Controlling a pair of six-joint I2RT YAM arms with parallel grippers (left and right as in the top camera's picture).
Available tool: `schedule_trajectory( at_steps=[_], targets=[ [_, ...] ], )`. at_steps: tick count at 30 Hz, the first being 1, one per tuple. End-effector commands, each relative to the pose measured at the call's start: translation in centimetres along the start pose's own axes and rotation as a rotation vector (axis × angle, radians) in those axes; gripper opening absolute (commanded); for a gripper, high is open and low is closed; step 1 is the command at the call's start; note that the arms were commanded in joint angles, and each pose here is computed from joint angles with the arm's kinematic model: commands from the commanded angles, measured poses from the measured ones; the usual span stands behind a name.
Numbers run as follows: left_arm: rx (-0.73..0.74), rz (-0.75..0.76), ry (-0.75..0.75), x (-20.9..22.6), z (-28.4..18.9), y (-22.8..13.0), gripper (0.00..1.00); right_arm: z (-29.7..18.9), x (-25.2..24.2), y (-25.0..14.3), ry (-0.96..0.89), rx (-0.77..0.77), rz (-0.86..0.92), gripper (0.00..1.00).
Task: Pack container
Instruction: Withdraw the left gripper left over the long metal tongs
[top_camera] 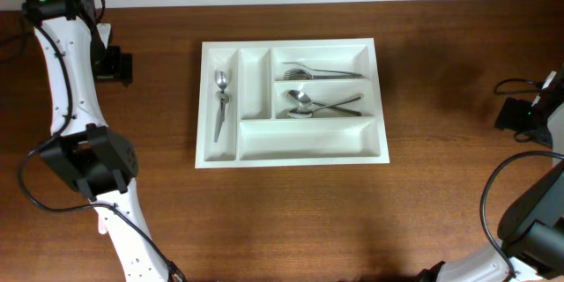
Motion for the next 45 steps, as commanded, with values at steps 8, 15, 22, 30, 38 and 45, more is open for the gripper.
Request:
schedule_trajectory(
  at_steps=[8, 15, 22, 30, 38, 45],
  targets=[
    [0.187, -0.041, 0.04, 5.4, 4.5, -4.2, 0.99, -0.3, 0.0, -0.1, 0.0, -0.004, -0.005, 0.99],
    [0.039, 0.05, -0.088, 5.1, 5.5, -2.3, 1.0, -0.3, 0.0, -0.1, 0.0, -0.004, -0.005, 0.99],
    [-0.014, 0.078, -0.073, 5.8, 6.3, -1.3, 0.99, -0.3, 0.0, -0.1, 0.0, -0.004, -0.005, 0.99],
    [0.018, 0.133, -0.094, 6.3, 8.8, -1.4, 1.0, -0.3, 0.0, -0.1, 0.0, -0.004, -0.005, 0.99],
    [0.03, 0.114, -0.1, 7.1, 10.7, -1.5, 1.0, -0.3, 0.0, -0.1, 0.0, -0.004, -0.005, 0.99],
    [0.042, 0.106, -0.167, 7.7, 12.4, -2.3, 1.0, -0.3, 0.0, -0.1, 0.0, -0.004, -0.005, 0.99]
  ],
)
Point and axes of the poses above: each gripper's point midway between its finger pads, its own z axis out along the fingers, its own x axis along the line the jaws close on, y = z × x, the point moved 7 cm from there along -z, back along the fingers, and after that the axes turned 12 degrees about z, right-handed, at the moved point
